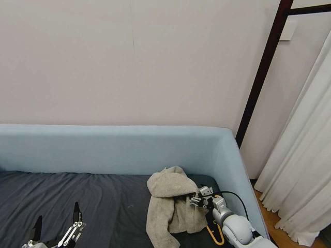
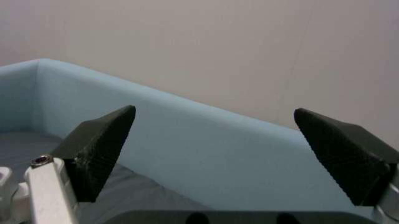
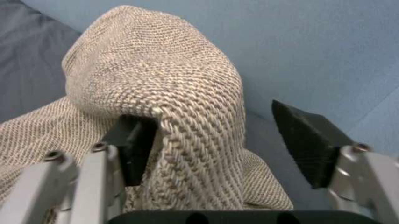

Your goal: Pick up the clothes from the sofa and hang them on the clothes hanger.

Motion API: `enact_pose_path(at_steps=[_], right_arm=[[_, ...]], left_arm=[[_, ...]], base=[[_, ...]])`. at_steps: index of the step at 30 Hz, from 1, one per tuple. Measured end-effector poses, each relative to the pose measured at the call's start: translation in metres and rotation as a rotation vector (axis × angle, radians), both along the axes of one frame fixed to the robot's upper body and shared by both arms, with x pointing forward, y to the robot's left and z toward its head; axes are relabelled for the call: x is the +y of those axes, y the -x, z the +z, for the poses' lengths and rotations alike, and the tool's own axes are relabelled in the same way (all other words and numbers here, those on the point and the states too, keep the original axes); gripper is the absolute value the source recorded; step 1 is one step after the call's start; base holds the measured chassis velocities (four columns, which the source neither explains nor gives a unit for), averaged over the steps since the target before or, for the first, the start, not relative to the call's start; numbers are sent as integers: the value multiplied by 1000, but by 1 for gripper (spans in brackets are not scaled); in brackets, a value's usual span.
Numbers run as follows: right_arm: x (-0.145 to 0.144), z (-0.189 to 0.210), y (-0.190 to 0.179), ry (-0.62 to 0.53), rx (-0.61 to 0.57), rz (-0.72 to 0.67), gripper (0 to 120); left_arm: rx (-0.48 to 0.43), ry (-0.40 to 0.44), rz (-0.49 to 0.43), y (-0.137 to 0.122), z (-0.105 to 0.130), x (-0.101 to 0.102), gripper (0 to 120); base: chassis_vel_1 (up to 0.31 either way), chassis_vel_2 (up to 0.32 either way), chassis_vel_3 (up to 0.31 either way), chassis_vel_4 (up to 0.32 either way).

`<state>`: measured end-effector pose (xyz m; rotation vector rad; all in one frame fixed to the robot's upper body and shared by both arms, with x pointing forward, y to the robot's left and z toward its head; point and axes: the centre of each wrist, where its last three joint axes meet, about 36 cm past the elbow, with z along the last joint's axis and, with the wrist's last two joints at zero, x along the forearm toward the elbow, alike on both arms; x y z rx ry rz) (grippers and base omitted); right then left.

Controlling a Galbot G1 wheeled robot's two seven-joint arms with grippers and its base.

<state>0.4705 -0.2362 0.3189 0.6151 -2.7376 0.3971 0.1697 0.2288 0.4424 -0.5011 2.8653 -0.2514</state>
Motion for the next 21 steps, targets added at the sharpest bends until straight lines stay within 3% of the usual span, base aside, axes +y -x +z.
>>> enact_pose_path(at_steps=[1, 8, 10, 14, 21], right_arm=[[0, 0, 0, 0, 0, 0, 70], [9, 0, 2, -69, -37, -51, 39], [11, 0, 2, -78, -42, -58, 36], [15, -1, 3, -106, -51, -79, 16], [18, 1, 3, -125, -55, -85, 0]], left_arm=[[0, 0, 0, 0, 0, 0, 100], [2, 12, 6, -1, 1, -1, 100], [3, 11, 8, -1, 1, 0, 100], [5, 9, 22, -2, 0, 1, 100], [1, 12, 27, -3, 0, 3, 100]], base=[[0, 0, 0, 0], [0, 0, 0, 0], [0, 0, 0, 0], [0, 0, 0, 0], [0, 0, 0, 0]])
